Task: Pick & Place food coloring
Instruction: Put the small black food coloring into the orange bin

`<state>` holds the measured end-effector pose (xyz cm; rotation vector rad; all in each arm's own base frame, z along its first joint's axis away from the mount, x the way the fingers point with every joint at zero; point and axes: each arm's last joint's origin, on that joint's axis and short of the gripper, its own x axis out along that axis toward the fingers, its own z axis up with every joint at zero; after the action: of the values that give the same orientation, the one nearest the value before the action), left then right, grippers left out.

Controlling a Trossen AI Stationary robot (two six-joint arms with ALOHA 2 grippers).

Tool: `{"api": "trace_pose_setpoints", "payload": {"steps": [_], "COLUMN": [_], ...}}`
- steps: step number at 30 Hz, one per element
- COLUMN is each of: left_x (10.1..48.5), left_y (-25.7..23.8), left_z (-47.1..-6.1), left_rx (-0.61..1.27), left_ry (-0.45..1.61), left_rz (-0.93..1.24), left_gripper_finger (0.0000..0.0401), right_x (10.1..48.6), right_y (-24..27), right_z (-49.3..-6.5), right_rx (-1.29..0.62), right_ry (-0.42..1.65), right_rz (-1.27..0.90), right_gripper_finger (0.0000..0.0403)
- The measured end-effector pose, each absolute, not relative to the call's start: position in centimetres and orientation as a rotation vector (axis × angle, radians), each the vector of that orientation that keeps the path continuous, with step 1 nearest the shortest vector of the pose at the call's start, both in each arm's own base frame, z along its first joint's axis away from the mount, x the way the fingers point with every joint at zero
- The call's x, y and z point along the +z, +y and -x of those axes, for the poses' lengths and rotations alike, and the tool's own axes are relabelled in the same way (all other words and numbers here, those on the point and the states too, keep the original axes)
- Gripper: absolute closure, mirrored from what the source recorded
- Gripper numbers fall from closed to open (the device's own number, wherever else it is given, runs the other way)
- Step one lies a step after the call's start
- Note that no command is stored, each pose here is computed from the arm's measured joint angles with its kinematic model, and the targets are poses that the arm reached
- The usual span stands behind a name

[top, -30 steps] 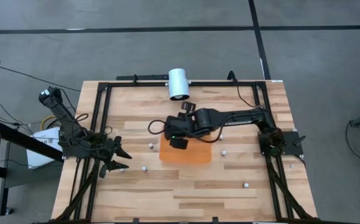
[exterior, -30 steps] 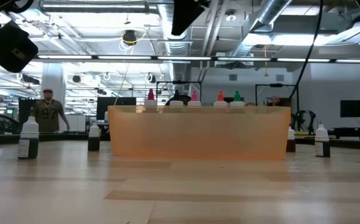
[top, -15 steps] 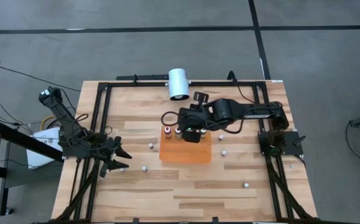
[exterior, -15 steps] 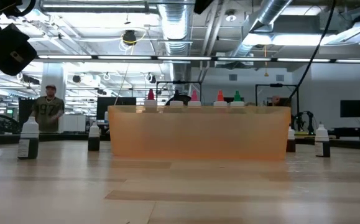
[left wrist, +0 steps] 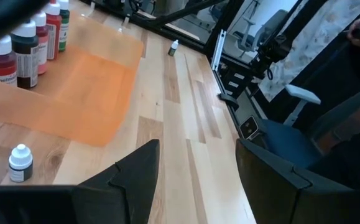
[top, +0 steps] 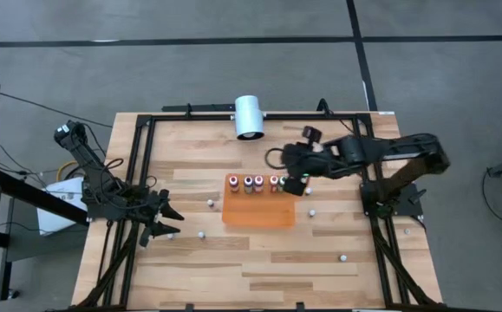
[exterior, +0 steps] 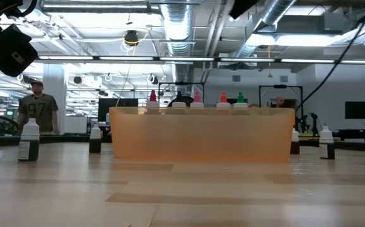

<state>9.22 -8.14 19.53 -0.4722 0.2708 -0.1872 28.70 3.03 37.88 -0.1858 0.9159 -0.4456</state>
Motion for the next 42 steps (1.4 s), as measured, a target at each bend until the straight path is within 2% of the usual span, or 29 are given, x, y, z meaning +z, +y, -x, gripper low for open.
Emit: {"api": "trace_pose_setpoints", "payload": {"steps": [9,17,42], "left_x": [19.6,20.0,20.6], "left_y": [-8.0,-8.0,-7.8], "left_z": [-9.3,-9.3,-9.6], "left_rx": [-0.149,-0.136,-0.107], "left_ry": [0.246,0.203,0.143], "left_rz": [0.479,0.495,0.478], "left_gripper_finger": [0.0198,0.0198,0.0198], "right_x": [35.5,33.5,27.9], "right_y": [3.2,3.5,3.8], "right_z": [-22.6,-18.9,-12.3], "right_rx": [-0.42,-0.37,-0.189], "right_ry": [0.739,0.632,0.357], "right_rz": [0.065,-0.007,-0.242], "right_gripper_finger": [0.0316,0.0316,0.0316]}}
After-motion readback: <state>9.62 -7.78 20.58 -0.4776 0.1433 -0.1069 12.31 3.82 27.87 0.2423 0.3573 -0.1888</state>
